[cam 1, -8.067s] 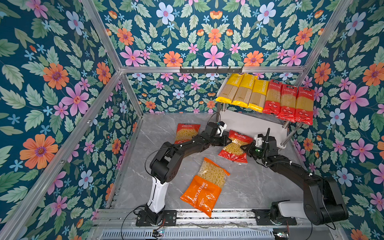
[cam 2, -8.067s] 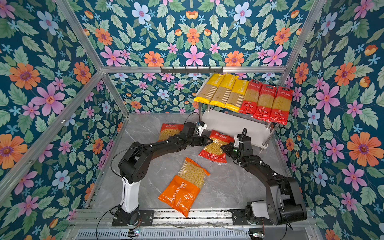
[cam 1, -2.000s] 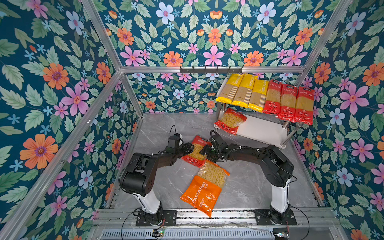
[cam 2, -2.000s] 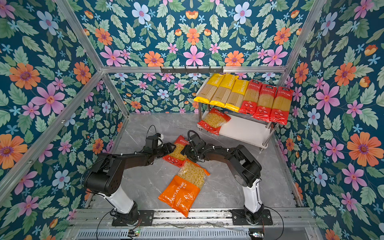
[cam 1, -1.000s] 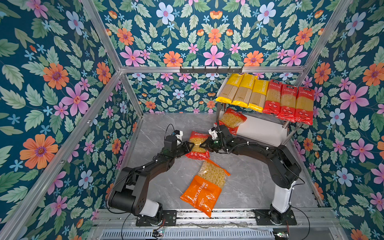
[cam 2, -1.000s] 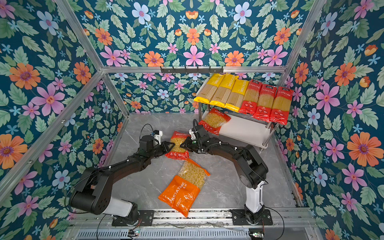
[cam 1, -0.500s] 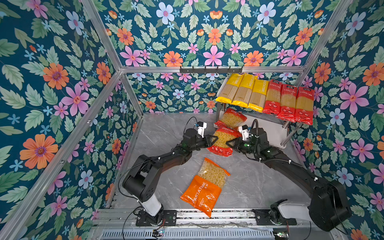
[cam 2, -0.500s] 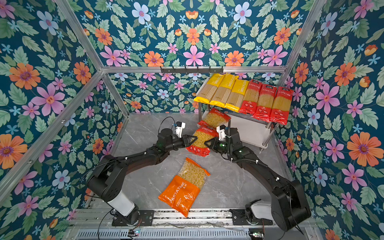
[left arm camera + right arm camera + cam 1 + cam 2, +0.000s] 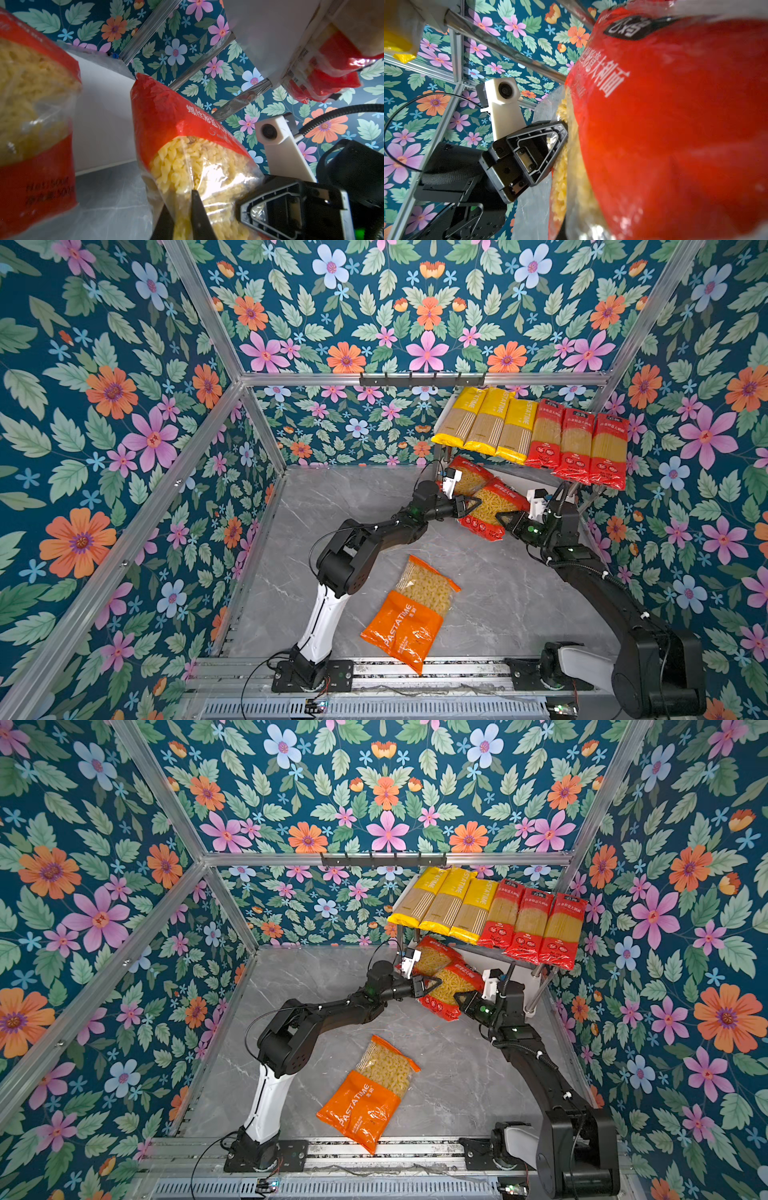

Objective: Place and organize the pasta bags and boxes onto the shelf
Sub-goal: 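Slide the second red fusilli bag under the lower shelf beside the first with both grippers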

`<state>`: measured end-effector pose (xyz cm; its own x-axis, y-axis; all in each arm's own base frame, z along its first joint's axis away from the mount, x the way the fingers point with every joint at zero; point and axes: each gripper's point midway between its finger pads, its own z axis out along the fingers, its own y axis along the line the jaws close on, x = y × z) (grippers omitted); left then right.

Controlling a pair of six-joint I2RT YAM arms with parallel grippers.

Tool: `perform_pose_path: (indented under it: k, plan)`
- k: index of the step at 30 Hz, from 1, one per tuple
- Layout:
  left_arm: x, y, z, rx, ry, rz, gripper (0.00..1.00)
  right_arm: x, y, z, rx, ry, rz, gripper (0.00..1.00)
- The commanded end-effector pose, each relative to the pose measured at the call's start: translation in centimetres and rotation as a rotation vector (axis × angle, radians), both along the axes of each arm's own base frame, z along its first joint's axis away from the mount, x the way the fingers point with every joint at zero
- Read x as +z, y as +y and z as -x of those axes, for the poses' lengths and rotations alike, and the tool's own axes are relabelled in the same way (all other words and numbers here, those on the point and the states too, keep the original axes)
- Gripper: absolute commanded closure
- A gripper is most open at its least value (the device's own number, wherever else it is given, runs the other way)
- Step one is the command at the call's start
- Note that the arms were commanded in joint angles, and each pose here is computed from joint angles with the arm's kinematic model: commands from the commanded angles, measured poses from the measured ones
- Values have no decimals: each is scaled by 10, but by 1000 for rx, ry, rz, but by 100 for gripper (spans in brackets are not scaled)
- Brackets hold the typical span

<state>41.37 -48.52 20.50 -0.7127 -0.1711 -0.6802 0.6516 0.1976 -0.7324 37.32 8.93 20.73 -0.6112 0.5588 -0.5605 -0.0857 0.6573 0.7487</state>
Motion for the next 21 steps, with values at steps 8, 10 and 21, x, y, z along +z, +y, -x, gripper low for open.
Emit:
perform_pose_path:
  k: [8, 10, 21]
  plan:
    - [-24, -16, -79, 264, -135, -24, 87, 22, -42, -71, -175, -289, 181, 100]
    - [-31, -22, -85, 269, -134, -32, 86, 12, -47, -82, -187, -275, 184, 100]
    - [-60, -28, -106, 333, -116, -112, 86, -44, -64, -108, -200, -20, 118, 65]
